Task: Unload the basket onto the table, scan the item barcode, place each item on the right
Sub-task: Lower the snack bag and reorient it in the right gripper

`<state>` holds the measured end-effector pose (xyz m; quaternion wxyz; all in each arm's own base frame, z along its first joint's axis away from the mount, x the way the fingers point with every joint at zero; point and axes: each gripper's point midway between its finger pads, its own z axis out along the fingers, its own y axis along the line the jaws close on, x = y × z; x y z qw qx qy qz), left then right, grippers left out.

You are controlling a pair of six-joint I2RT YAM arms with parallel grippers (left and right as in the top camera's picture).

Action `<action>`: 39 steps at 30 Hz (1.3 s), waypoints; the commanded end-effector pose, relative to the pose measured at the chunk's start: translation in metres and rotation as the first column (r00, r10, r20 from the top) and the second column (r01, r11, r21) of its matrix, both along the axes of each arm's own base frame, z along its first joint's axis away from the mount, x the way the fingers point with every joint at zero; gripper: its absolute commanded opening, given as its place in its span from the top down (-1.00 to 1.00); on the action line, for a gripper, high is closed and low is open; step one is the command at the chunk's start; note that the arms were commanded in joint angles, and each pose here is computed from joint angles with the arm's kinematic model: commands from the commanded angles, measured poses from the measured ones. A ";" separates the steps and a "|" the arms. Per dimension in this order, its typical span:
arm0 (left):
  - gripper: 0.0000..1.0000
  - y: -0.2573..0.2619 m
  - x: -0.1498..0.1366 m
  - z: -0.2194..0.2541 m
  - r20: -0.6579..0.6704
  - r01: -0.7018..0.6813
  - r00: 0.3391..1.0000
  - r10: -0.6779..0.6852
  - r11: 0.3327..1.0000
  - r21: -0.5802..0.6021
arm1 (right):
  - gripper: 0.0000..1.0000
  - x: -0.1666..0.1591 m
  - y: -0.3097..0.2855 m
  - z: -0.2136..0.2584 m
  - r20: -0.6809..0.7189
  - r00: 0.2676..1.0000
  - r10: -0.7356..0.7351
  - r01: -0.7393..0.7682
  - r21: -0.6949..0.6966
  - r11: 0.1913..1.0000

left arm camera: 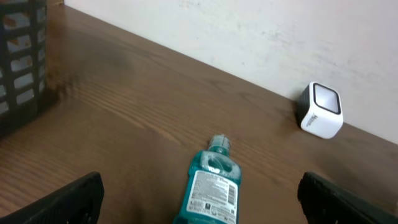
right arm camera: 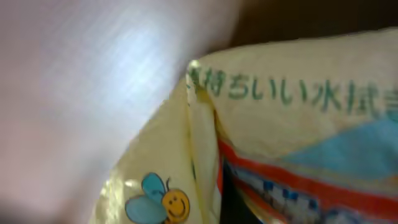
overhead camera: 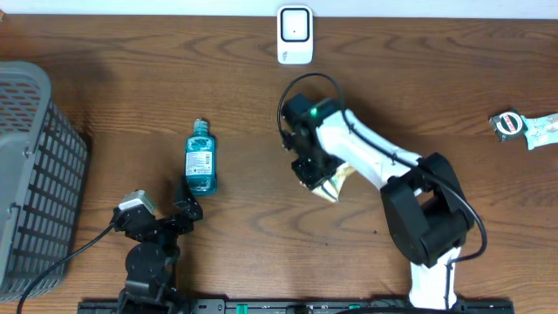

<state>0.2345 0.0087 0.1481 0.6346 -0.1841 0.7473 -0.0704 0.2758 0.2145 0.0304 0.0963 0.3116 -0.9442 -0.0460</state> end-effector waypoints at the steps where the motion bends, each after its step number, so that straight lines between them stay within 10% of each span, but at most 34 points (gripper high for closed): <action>1: -0.95 0.001 -0.001 -0.013 -0.038 -0.008 0.999 0.008 1.000 0.003 | 0.97 -0.027 0.042 0.047 -0.235 0.969 0.080 0.004 0.338 0.941; 17: -0.96 0.001 -0.001 -0.013 -0.038 -0.008 0.999 0.008 1.000 0.003 | 0.98 -0.029 0.068 0.161 -0.557 0.830 0.032 0.406 0.642 0.650; 32: -0.95 0.001 -0.001 -0.013 -0.038 -0.008 0.999 0.008 1.000 0.003 | 0.97 -0.022 0.053 0.139 -0.485 0.875 0.007 0.325 0.597 0.733; 39: -0.95 0.001 -0.001 -0.013 -0.038 -0.008 0.999 0.008 1.000 0.004 | 0.97 0.057 -0.014 0.090 -0.088 0.811 -0.578 0.584 0.157 0.796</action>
